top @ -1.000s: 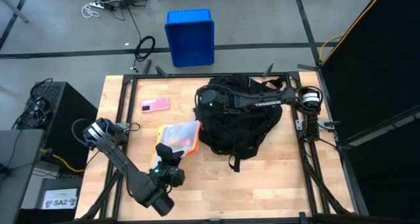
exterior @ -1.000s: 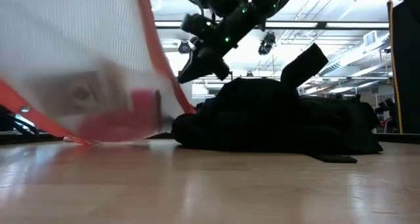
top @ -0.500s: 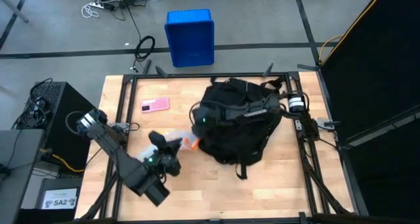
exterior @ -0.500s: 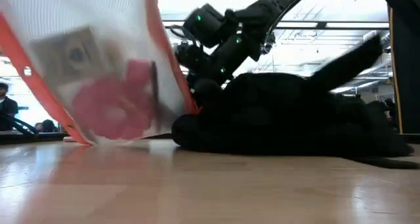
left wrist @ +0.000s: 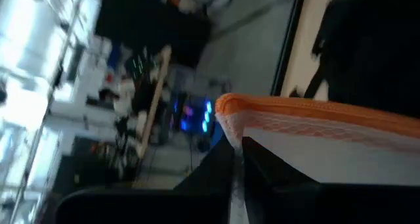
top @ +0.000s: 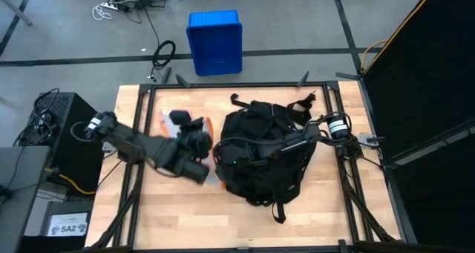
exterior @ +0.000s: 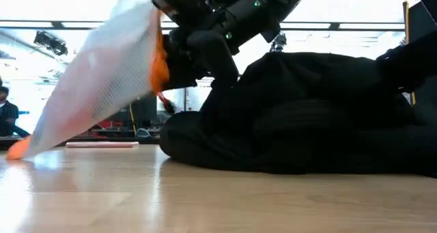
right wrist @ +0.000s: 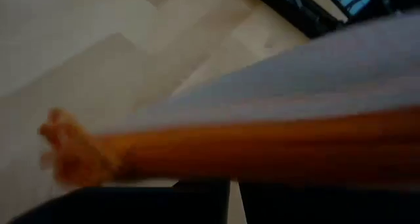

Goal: Unpack backpack
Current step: Open the zip bag

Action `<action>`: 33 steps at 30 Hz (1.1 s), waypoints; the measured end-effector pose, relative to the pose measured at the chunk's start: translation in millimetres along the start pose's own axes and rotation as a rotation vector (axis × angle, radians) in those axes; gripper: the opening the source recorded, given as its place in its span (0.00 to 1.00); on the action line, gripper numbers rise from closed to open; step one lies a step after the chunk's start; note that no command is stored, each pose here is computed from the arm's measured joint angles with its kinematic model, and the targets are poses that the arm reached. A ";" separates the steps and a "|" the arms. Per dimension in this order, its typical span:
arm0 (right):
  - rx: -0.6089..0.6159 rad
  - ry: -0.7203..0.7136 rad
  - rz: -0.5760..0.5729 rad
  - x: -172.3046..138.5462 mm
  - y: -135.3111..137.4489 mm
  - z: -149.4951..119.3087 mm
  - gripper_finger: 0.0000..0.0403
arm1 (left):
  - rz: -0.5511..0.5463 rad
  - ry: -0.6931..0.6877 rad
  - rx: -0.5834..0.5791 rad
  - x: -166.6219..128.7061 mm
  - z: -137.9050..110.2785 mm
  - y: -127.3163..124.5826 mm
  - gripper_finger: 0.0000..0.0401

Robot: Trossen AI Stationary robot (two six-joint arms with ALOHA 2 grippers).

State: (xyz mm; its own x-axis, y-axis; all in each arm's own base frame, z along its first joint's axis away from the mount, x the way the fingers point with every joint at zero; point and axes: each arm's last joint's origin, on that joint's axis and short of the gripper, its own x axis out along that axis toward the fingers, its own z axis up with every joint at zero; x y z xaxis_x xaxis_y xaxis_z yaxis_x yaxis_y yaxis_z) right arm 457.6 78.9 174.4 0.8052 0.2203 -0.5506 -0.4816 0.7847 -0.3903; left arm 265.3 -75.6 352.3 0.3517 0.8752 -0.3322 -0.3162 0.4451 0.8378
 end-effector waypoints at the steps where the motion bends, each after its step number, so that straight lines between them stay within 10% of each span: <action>1: -0.004 -0.008 0.000 0.1 1.8 2.0 0.00 | 0.000 0.024 0.008 6.8 -0.6 -1.7 0.00; 9: -0.012 -0.043 0.025 -0.9 16.2 14.3 0.00 | -0.143 0.090 0.071 44.3 -4.8 -42.8 0.00; 20: 0.178 0.485 0.209 -30.4 37.1 -18.2 0.00 | -0.321 -0.034 0.074 45.5 -24.4 -107.7 0.00; 33: 0.277 0.662 0.081 -51.7 -9.1 -54.7 0.00 | -0.431 -0.100 0.061 47.9 -31.6 -128.0 0.03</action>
State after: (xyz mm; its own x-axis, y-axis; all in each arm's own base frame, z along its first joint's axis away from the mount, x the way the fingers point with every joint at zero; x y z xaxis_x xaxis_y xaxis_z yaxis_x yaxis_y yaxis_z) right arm 401.4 28.6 166.0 0.3500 -0.0447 -0.9357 -0.3544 0.9183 -0.1765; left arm 294.8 -84.7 215.5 0.5244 0.5879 -0.6160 -0.0705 0.7509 0.6566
